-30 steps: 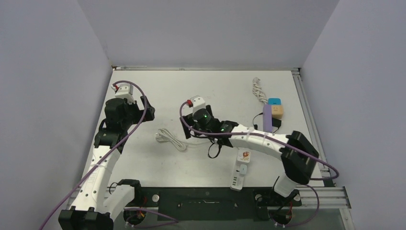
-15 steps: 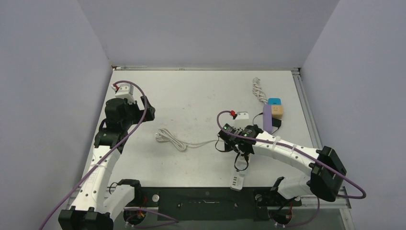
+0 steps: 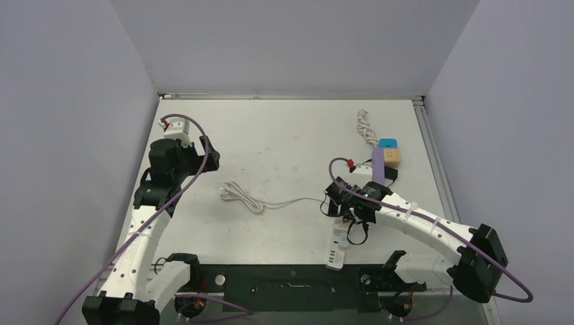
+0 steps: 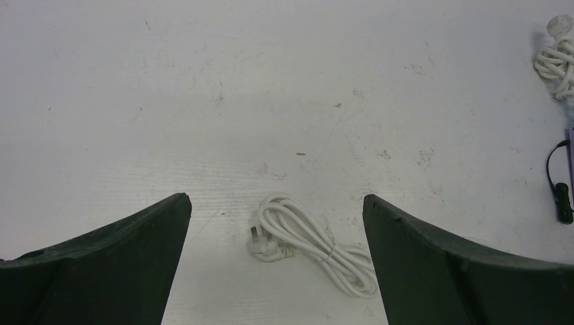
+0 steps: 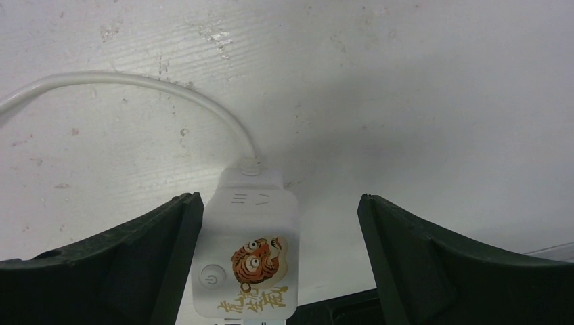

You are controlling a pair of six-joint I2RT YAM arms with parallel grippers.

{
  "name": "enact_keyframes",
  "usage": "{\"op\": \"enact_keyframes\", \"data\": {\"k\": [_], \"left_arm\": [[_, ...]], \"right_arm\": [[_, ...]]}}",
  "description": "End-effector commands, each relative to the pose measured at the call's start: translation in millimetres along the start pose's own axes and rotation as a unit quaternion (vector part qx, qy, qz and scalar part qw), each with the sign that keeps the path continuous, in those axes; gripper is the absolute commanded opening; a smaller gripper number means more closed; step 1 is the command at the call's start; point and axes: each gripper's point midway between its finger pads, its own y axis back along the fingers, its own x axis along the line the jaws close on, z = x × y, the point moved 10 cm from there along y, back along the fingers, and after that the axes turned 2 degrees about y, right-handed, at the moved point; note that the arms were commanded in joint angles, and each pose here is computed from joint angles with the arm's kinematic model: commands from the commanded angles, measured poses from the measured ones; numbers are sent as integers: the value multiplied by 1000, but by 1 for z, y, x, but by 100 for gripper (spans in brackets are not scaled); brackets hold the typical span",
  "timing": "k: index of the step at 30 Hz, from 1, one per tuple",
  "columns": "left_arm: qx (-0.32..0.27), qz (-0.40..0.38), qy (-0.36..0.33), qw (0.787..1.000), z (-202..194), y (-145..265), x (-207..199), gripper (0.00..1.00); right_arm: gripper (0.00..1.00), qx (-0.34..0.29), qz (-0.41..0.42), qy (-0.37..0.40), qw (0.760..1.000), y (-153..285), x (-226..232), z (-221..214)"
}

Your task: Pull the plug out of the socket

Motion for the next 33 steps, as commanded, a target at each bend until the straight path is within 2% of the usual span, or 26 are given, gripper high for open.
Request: {"op": "enact_keyframes", "data": {"k": [1, 7, 13, 17, 23, 28, 33], "left_arm": [[-17, -1, -4, 1000, 6, 1, -2, 96], [-15, 1, -4, 1000, 6, 0, -2, 96], [-14, 3, -4, 1000, 5, -1, -1, 96], [-13, 4, -4, 1000, 5, -2, -1, 96], [-11, 2, -3, 1000, 5, -2, -1, 96], [-12, 2, -3, 1000, 5, -1, -1, 96], [-12, 1, -3, 1000, 5, -1, -1, 96]], "right_arm": [[90, 27, 41, -16, 999, 0, 4, -14], [92, 28, 30, -26, 999, 1, 0, -21], [90, 11, 85, -28, 996, 11, 9, -18], [90, 22, 84, -26, 996, 10, 6, -24], [98, 30, 108, -23, 993, 9, 10, -34], [83, 25, 136, -13, 990, 11, 20, -33], [61, 2, 143, 13, 990, 9, 32, -29]]}}
